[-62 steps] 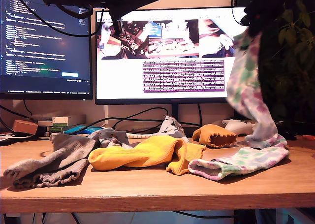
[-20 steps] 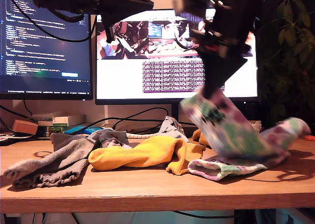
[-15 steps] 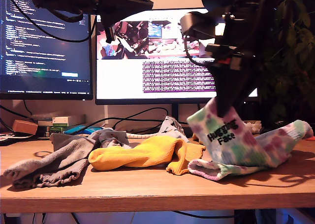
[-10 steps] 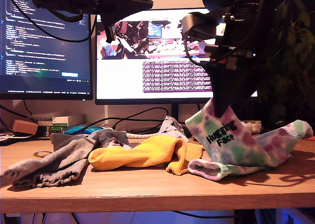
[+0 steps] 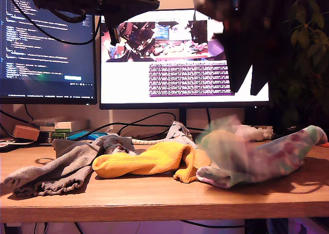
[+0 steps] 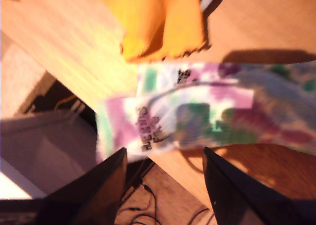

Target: Pair up the socks based on colour and pattern, by placing them on top of one another

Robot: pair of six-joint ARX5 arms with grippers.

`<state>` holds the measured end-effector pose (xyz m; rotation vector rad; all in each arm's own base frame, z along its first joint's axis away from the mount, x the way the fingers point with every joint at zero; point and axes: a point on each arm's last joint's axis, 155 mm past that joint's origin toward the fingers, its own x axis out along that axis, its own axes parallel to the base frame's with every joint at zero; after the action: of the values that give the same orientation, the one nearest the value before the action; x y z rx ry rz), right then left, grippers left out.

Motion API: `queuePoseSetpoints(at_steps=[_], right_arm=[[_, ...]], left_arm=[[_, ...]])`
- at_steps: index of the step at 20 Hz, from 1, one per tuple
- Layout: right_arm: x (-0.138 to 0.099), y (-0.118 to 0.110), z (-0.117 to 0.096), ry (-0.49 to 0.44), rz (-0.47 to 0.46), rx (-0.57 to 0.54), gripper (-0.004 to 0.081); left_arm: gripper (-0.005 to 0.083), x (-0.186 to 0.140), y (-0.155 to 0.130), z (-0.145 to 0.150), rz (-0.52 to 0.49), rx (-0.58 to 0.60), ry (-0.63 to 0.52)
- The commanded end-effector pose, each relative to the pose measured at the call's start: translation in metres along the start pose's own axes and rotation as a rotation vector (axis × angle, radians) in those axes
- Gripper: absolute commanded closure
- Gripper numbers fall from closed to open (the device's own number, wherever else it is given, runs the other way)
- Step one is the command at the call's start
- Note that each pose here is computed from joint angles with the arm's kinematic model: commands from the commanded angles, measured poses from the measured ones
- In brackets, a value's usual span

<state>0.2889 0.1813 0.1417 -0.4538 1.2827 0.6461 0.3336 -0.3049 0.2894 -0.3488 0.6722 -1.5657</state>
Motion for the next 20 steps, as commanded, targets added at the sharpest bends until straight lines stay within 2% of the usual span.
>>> queuePoseSetpoints(at_steps=[1, 3, 4, 5, 6, 8, 10, 11, 13, 16, 19, 20], right_arm=[[0.003, -0.006, -0.012, 0.041, -0.001, 0.054, 0.0329], [0.003, -0.019, -0.01, 0.025, -0.03, 0.097, 0.0349], [0.003, -0.031, -0.007, 0.011, -0.058, 0.14, 0.0409], [0.003, -0.046, -0.009, 0.006, -0.085, 0.218, 0.0447], [0.004, -0.062, -0.013, 0.009, -0.105, 0.311, 0.0446], [0.009, -0.094, -0.029, 0.039, -0.139, 0.464, 0.0393], [0.014, -0.113, -0.045, 0.085, -0.152, 0.535, 0.0307], [0.017, -0.12, -0.051, 0.102, -0.153, 0.559, 0.0272], [0.022, -0.13, -0.057, 0.11, -0.148, 0.63, 0.0263], [0.035, -0.129, -0.045, 0.073, -0.067, 0.726, 0.0263], [0.048, -0.14, -0.033, 0.033, -0.074, 0.784, 0.0263], [0.053, -0.142, -0.036, 0.049, -0.076, 0.804, 0.0263]], left_arm=[[0.0769, 0.002, 0.005, -0.004, -0.005, -0.013, 0.005], [0.0769, 0.002, 0.005, -0.004, -0.005, -0.012, 0.005], [0.0769, 0.002, 0.005, -0.004, -0.005, -0.012, 0.006], [0.0769, 0.002, 0.005, -0.004, -0.005, -0.014, 0.006], [0.0769, 0.002, 0.005, -0.004, -0.005, -0.015, 0.006], [0.0769, 0.002, 0.005, -0.004, -0.005, -0.019, 0.007], [0.0769, 0.002, 0.005, -0.004, -0.005, -0.019, 0.008], [0.0769, 0.002, 0.005, -0.004, -0.004, -0.019, 0.008], [0.0769, 0.002, 0.005, -0.004, -0.004, -0.018, 0.007], [0.0769, 0.002, 0.005, -0.004, -0.004, -0.019, 0.008], [0.0769, 0.002, 0.005, -0.005, -0.005, -0.022, 0.008], [0.0769, 0.002, 0.005, -0.005, -0.005, -0.025, 0.009]])
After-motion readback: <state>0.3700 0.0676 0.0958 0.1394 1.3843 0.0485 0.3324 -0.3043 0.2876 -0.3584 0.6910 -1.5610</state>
